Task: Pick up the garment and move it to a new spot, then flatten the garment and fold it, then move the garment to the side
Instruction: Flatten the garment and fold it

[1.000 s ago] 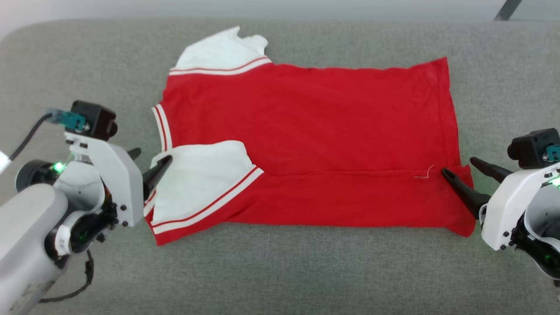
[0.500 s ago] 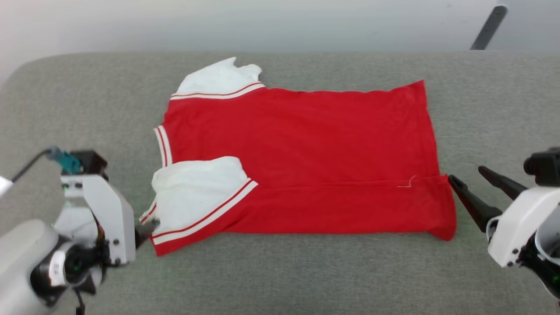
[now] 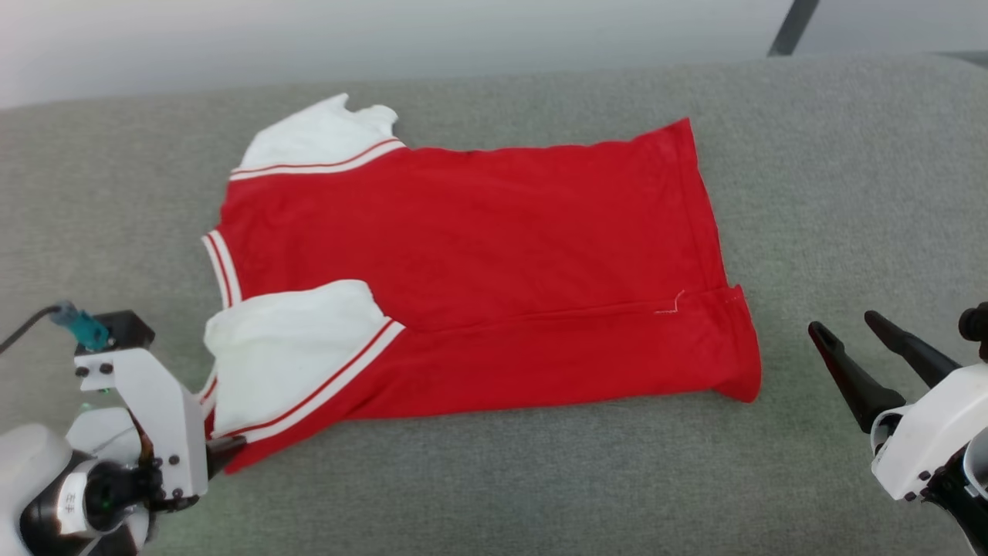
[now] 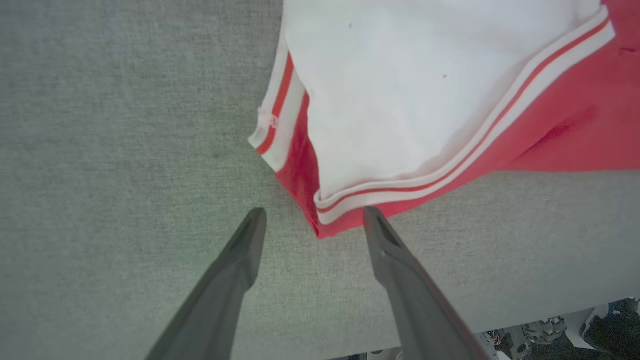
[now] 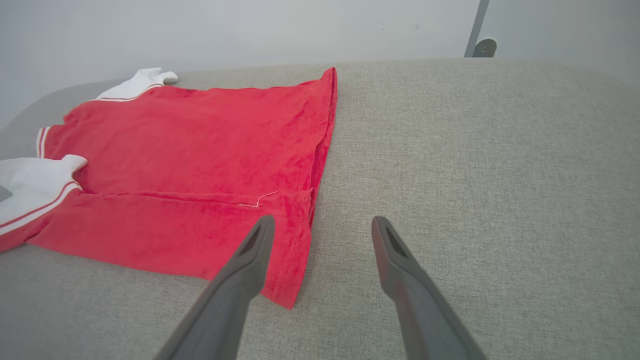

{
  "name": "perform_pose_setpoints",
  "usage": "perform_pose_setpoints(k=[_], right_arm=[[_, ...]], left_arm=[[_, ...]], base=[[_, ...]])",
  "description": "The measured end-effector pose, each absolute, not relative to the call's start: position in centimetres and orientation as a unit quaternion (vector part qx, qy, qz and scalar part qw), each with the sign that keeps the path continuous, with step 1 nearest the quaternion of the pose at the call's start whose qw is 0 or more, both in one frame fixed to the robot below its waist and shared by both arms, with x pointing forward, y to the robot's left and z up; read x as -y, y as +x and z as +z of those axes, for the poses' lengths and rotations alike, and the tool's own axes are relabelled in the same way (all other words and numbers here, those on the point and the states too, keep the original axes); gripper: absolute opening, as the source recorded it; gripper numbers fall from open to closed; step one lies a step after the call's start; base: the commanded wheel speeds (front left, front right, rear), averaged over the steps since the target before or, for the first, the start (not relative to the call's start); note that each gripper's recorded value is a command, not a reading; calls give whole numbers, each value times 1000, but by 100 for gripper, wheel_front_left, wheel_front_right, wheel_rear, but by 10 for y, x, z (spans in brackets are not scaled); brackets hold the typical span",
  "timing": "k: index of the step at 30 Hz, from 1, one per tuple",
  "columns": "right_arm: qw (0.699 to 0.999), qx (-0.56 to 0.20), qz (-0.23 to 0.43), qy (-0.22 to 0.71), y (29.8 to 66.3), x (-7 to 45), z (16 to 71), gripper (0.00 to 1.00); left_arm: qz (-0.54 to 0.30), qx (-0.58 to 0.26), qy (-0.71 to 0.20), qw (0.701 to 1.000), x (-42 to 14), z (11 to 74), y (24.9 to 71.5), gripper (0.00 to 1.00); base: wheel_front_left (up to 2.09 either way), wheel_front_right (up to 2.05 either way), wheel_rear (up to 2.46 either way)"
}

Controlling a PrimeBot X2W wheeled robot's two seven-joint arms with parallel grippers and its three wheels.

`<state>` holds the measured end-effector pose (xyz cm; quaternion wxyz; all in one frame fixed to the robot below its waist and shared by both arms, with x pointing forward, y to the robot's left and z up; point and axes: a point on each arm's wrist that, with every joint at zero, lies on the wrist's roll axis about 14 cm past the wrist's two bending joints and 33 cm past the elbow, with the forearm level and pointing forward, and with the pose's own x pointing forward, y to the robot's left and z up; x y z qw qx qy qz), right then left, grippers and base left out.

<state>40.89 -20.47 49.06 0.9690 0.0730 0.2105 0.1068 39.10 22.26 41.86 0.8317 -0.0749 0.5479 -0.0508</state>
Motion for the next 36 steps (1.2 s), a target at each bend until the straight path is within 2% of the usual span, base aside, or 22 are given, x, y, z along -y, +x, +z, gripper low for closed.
perform_pose_setpoints(k=[14,15,16,17,26,36], right_arm=[[969,-218,76,86,408,216,482,100],[969,-220,75,87,407,216,481,100],[968,-224,75,88,407,216,480,100],[966,-229,78,90,407,214,478,100],[937,-318,116,88,396,193,453,100],[906,-392,142,66,408,174,427,100]], left_arm=[[-52,-574,-68,814,-226,375,404,100],[-53,-576,-72,813,-225,373,404,86],[-55,-577,-73,812,-225,372,405,33],[-56,-577,-74,811,-225,371,405,0],[-67,-557,-67,825,-228,378,412,0],[-72,-553,-72,827,-222,379,412,0]], base=[[0,0,0],[0,0,0],[0,0,0],[0,0,0],[0,0,0],[0,0,0]])
